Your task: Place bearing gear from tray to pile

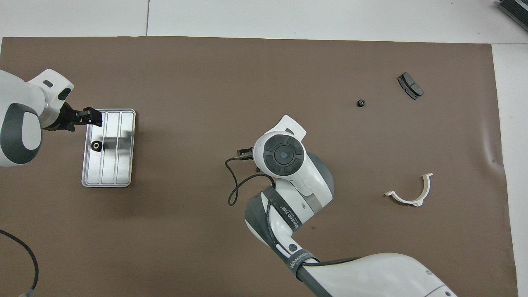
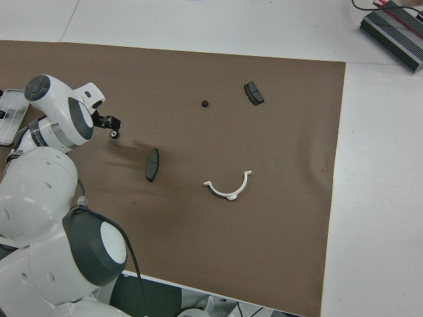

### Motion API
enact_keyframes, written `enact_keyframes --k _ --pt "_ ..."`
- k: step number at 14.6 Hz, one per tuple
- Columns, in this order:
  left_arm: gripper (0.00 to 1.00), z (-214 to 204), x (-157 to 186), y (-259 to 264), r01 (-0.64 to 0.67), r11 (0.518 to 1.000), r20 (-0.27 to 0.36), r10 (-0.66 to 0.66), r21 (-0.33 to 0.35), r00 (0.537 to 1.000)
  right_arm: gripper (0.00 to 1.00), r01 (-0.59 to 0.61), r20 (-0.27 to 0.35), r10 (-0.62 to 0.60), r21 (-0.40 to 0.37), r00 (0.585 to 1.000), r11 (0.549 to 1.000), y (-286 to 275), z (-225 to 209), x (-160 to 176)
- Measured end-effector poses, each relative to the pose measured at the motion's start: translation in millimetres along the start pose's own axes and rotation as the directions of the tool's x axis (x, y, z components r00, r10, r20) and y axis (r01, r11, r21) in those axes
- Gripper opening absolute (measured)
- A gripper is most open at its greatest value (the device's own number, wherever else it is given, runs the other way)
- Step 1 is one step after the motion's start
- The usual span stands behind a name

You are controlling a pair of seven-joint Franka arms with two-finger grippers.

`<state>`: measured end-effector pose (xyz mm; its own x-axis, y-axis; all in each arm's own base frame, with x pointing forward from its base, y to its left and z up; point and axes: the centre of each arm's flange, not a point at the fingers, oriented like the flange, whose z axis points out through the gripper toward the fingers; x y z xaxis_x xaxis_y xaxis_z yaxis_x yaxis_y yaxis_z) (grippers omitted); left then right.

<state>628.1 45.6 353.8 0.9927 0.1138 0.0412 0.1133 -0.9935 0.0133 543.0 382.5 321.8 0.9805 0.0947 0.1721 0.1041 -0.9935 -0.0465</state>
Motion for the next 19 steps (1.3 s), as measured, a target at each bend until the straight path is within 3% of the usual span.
enact_keyframes --k 2,4,5,7,11,12,14,17,18,19 --pt "0.80 20.0 -10.0 -2.2 0.001 1.000 -0.007 -0.001 -0.001 1.000 1.00 0.011 0.007 -0.010 -0.020 1.000 1.000 3.4 17.8 -1.1" --pt "0.77 34.6 -18.9 -3.5 0.002 1.000 0.002 -0.002 -0.001 1.000 0.81 0.011 0.011 -0.010 -0.027 1.000 1.000 6.4 24.7 -0.7" --pt "0.74 37.8 -21.4 -3.9 0.002 1.000 0.009 -0.002 0.000 1.000 0.81 0.011 0.012 -0.010 -0.028 1.000 1.000 6.6 25.8 -1.0" --pt "0.70 39.8 -24.8 -4.9 0.003 1.000 0.016 -0.003 0.000 1.000 0.70 0.014 0.017 -0.013 -0.030 1.000 0.999 5.2 28.7 -2.7" --pt "0.59 43.7 -33.3 -6.5 0.003 1.000 0.030 -0.003 0.002 1.000 0.66 0.017 0.017 -0.016 -0.028 1.000 0.999 3.9 35.6 -4.3" --pt "0.59 46.2 -35.4 -6.7 0.003 1.000 0.036 -0.003 0.002 0.999 0.58 0.017 0.014 -0.017 -0.027 1.000 0.999 4.0 35.9 -4.1" --pt "0.50 49.4 -37.9 -6.7 0.002 1.000 0.043 -0.002 0.002 0.999 0.35 0.018 0.006 -0.018 -0.027 1.000 0.999 4.9 32.4 -2.4" --pt "0.42 51.0 -39.2 -6.7 0.001 1.000 0.047 -0.001 0.002 0.999 0.35 0.015 -0.004 -0.015 -0.023 1.000 1.000 5.4 28.5 1.0" --pt "0.35 50.8 -39.2 -6.8 0.000 1.000 0.046 0.000 0.002 0.999 0.35 0.005 -0.013 -0.005 -0.023 1.000 1.000 9.5 20.4 6.4" --pt "0.35 50.6 -39.2 -6.7 0.000 1.000 0.046 0.000 0.002 0.999 0.35 -0.012 -0.022 0.012 -0.026 1.000 1.000 17.9 5.0 14.3"
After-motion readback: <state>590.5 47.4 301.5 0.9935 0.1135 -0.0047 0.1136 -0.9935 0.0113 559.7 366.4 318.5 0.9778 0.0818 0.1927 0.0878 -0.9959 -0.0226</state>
